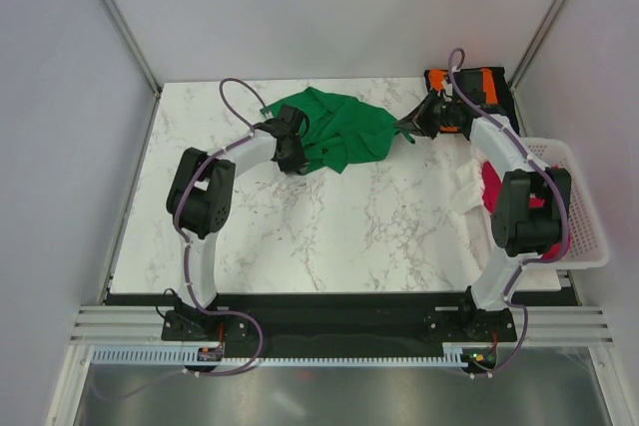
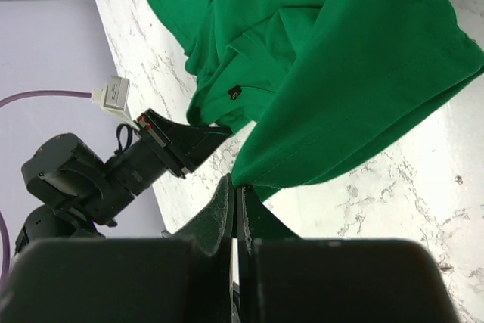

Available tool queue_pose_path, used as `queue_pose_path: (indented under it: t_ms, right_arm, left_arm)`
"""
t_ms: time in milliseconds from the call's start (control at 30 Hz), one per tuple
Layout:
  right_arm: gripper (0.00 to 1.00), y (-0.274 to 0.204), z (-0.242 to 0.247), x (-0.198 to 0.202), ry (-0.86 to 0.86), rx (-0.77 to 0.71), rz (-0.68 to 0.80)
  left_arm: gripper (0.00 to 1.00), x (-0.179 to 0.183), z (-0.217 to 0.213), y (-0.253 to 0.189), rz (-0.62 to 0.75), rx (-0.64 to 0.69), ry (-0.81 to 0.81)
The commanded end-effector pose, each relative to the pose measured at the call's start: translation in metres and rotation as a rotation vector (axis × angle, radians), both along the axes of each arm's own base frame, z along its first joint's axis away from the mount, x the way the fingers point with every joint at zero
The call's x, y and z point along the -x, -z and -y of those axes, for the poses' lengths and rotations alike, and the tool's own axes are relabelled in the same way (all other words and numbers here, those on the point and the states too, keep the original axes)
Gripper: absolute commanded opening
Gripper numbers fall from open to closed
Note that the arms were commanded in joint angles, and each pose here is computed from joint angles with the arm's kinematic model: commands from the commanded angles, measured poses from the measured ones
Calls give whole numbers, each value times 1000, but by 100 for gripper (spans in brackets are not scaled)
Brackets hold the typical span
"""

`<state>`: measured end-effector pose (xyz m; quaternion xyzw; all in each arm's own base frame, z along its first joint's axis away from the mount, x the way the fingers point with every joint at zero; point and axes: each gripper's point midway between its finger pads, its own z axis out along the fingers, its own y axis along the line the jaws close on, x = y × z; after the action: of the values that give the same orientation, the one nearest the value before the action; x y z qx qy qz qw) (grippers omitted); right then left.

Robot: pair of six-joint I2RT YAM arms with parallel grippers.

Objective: Fold and stack the t-shirts

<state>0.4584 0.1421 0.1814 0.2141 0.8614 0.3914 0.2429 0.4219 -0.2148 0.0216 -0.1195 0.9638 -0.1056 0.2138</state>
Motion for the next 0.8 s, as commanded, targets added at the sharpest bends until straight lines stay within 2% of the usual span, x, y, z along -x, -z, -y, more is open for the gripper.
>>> queue_pose_path:
  t_ms: [0, 100, 233, 267, 367, 433, 500, 600, 633, 767]
  right_arm:
    - [0, -26, 2, 4, -20, -5, 89]
    - [0, -25, 3, 9, -17, -11, 79]
    - [0, -24, 5, 16, 14, -36, 44]
    - [0, -22, 6, 20, 26, -45, 25]
    - [0, -22, 9, 26, 58, -87, -20]
    - [0, -28, 9, 28, 78, -129, -45]
    - [0, -48, 8, 27, 85, -153, -22]
    - [0, -82, 31, 23, 152, -176, 31]
    - [0, -90, 38, 22, 172, -182, 44]
    - [0, -122, 55, 34, 231, -179, 70]
  left_arm:
    - [18, -3, 2, 18, -35, 6, -16]
    - [2, -2, 3, 10, -23, 14, 4]
    - [2, 4, -7, -29, 53, 5, 11]
    - [2, 6, -11, -56, 94, 12, 10]
    - [2, 15, -17, -97, 159, 19, 25]
    - [2, 22, -23, -148, 227, 44, 36]
    - [2, 36, -35, -193, 278, 58, 37]
    - [2, 47, -54, -258, 377, 60, 31]
    - [2, 50, -61, -298, 462, 74, 34]
    - [2, 71, -98, -370, 562, 55, 0]
